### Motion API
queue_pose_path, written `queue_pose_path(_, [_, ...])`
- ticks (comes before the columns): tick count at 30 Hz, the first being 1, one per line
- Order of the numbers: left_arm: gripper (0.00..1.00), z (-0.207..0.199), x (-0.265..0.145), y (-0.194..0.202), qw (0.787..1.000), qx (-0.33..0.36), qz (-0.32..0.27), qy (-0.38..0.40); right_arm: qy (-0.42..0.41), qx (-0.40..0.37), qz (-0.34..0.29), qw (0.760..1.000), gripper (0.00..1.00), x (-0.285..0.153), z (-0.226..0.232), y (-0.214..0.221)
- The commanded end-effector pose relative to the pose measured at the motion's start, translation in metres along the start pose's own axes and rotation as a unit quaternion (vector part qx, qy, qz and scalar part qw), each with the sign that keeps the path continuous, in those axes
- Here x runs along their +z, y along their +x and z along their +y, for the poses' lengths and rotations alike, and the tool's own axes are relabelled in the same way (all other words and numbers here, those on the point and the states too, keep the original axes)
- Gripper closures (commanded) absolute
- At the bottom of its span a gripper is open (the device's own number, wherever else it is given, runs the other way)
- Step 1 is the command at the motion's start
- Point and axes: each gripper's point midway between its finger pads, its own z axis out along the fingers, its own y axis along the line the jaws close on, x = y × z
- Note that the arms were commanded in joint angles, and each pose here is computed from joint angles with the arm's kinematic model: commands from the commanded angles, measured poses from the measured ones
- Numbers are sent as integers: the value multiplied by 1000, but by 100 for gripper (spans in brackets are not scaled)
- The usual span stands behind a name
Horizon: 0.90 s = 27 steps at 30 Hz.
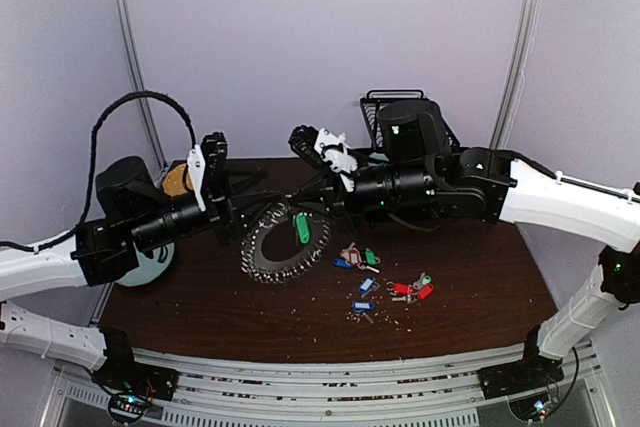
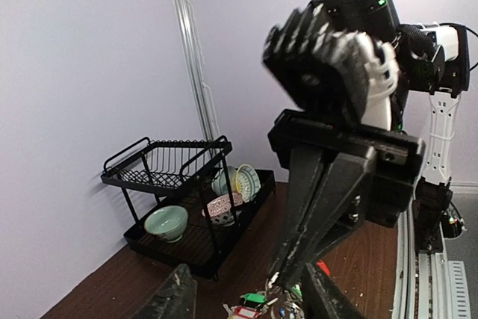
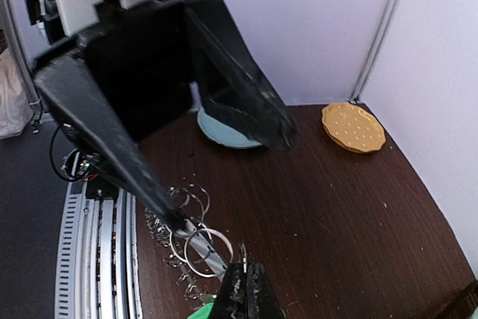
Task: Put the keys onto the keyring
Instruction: Adjust the keyring to the key storage ring.
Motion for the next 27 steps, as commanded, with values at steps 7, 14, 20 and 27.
queue_pose_path(7, [41, 0, -10, 39, 993, 34, 113, 9, 110, 105, 16, 988, 100, 1, -44, -16])
queue_pose_path(14, [41, 40, 5, 42, 984, 69, 157, -53, 60, 101, 16, 993, 100, 0, -26, -18])
queue_pose_path(20, [59, 22, 16, 71, 981, 47, 186, -1, 58, 97, 17, 993, 100, -3, -24, -19])
queue_pose_path(27, [100, 15, 16, 67, 984, 58, 168, 19, 76, 114, 24, 990, 100, -3, -33, -16])
